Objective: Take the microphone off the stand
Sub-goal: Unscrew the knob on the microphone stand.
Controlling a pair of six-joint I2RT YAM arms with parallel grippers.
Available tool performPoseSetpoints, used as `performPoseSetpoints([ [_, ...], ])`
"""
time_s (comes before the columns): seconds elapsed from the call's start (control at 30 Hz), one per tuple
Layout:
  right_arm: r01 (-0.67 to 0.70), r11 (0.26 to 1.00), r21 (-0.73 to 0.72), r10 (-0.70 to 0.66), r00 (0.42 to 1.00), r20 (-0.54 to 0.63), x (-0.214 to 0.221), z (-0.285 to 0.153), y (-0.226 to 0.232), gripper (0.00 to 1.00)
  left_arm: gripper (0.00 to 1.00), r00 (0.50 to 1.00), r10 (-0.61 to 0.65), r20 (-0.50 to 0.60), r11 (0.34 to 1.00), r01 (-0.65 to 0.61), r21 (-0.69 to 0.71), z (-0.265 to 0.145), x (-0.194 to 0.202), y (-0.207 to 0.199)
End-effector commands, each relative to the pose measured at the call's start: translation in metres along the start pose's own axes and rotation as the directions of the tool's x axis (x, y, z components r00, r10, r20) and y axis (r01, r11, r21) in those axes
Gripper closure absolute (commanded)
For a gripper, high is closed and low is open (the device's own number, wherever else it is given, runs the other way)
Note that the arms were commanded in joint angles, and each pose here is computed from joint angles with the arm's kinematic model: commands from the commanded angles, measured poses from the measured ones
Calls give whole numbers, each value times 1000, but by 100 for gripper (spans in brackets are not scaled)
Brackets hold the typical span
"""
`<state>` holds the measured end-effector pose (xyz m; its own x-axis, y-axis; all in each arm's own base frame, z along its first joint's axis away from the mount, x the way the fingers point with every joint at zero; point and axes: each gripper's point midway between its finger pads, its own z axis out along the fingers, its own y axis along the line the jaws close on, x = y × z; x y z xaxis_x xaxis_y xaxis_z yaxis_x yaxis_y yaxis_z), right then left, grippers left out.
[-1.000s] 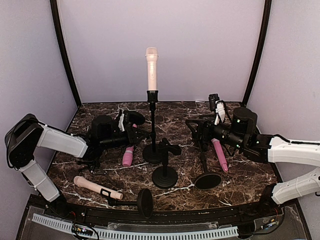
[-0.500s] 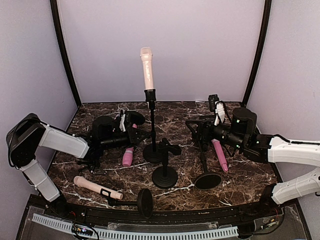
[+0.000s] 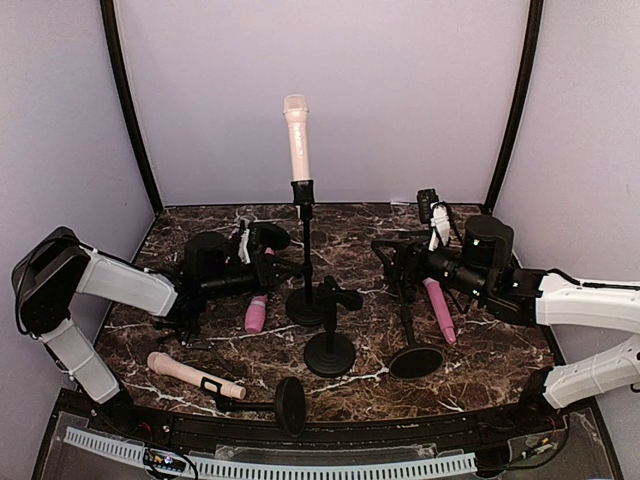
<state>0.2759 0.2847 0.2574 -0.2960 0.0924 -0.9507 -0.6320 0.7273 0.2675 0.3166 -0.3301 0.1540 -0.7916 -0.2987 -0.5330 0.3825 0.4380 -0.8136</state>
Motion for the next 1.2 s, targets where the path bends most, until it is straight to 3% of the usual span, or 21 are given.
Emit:
performPoseSetpoints([
  [0.0, -1, 1000, 10, 0, 999, 37, -8, -5, -2, 17, 52, 983, 181, 42, 983, -180, -27, -11, -23, -23],
  [0.13, -1, 1000, 13, 1, 999, 41, -8, -7, -3, 17, 43, 934, 354, 48, 931, -348, -108, -22, -40, -31],
  [0.27, -3, 1000, 11, 2, 999, 47, -8, -8, -3, 17, 42, 840, 542, 17, 832, -533, -154, -30, -39, -32],
  [0.4, -2, 1000, 11, 1, 999, 49, -8, -9, -3, 17, 43, 656, 755, -26, 644, -747, -164, -31, -26, -41],
  [0.43, 0, 1000, 12, 0, 999, 49, -9, -10, -3, 17, 43, 575, 817, -38, 563, -810, -163, -31, -22, -45],
  [0.5, 1, 1000, 15, -2, 999, 49, -8, -11, -4, 17, 44, 477, 878, -30, 466, -869, -167, -32, -19, -53],
  [0.73, -1, 1000, 23, -1, 999, 53, -10, -14, -5, 17, 47, 233, 972, -39, 219, -951, -219, -35, -17, -52],
  [1.07, -2, 1000, 30, 1, 999, 54, -10, -16, -7, 17, 48, 59, 991, -124, 32, -978, -208, -24, -3, -40],
  [1.17, -7, 1000, 28, 5, 998, 57, -11, -17, -6, 17, 48, 30, 990, -140, 3, -982, -186, -17, 2, -39],
])
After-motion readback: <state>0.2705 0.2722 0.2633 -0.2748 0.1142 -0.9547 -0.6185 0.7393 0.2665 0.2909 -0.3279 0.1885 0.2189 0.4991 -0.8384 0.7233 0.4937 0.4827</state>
